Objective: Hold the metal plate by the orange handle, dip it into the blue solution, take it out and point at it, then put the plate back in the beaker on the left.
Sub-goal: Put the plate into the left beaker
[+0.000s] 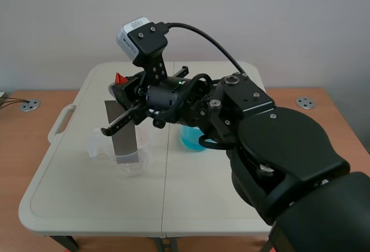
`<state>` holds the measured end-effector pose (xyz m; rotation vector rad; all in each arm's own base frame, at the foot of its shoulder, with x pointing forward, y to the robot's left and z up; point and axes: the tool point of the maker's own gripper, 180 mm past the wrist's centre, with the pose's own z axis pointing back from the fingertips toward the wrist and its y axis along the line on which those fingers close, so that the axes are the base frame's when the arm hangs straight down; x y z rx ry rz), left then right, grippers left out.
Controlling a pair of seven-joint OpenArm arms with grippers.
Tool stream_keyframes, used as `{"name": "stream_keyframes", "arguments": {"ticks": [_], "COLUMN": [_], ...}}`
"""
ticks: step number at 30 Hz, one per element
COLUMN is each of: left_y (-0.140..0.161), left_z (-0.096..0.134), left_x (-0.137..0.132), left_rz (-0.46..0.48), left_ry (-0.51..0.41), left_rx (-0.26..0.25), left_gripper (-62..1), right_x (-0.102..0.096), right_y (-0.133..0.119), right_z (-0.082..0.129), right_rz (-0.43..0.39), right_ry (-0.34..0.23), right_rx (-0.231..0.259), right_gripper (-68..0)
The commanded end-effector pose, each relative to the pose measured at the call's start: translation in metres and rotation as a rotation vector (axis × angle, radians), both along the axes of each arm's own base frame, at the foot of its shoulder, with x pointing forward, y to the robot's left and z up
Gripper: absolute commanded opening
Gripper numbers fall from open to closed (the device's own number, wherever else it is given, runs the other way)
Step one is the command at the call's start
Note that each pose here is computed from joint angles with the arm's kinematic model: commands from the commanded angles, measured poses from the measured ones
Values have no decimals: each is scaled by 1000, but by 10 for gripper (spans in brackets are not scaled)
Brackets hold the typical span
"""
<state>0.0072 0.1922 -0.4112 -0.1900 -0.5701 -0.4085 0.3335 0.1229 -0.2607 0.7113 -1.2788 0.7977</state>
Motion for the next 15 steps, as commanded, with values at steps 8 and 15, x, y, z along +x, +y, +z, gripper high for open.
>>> {"name": "stream_keyframes", "arguments": {"ticks": [8,15], "left_y": [-3,-3], "left_z": [3,3], "left_x": [6,6], "left_rz": [0,0], "left_ry": [-20,-20], "left_rx": [-12,-12], "left_gripper": [-594,-594], "right_x": [4,4], "right_y": [2,1], "right_z": [5,0], "right_rz": [-3,0], "right_ry": [-5,-18], "right_rx": [31,-5], "right_gripper": [-660,-660]}}
